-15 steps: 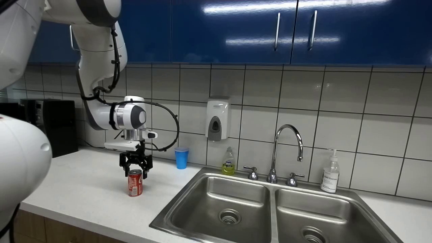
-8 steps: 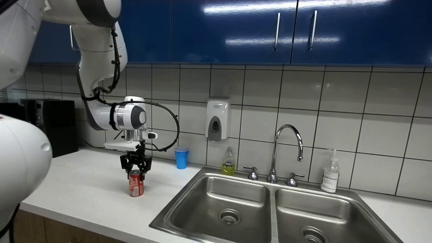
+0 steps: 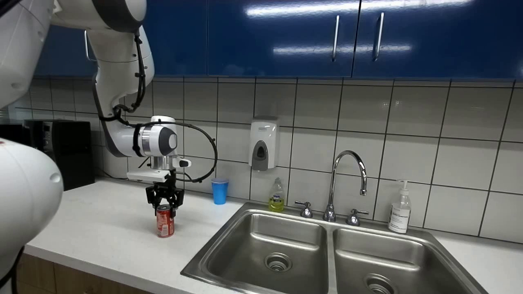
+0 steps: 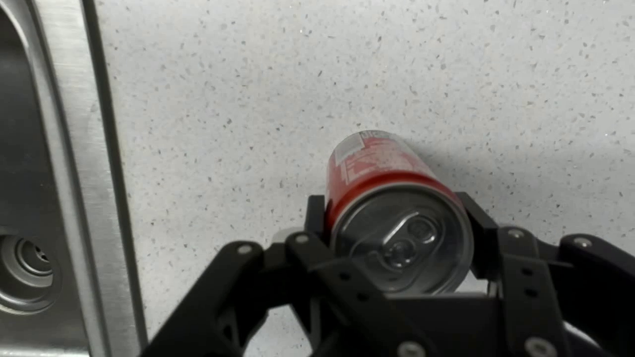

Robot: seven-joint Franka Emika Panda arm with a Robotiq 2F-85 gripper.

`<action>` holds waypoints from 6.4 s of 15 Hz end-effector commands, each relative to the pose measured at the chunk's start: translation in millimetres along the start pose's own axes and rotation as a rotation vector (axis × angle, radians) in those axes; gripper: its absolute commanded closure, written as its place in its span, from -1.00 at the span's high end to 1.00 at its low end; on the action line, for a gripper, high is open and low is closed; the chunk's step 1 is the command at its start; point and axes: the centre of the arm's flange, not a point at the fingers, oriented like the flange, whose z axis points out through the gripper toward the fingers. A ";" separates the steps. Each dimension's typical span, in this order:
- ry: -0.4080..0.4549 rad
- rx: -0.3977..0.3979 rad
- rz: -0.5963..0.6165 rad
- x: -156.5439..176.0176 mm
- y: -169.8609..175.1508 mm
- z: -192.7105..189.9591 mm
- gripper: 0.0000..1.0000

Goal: Put the red can inside the left sink

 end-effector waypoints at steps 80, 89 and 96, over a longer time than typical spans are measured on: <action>0.096 -0.026 0.722 2.0 298.4 149.3 -0.23; 0.070 -0.049 0.712 1.0 291.0 142.3 1.00; 0.100 -0.084 0.687 0.5 272.6 87.3 1.00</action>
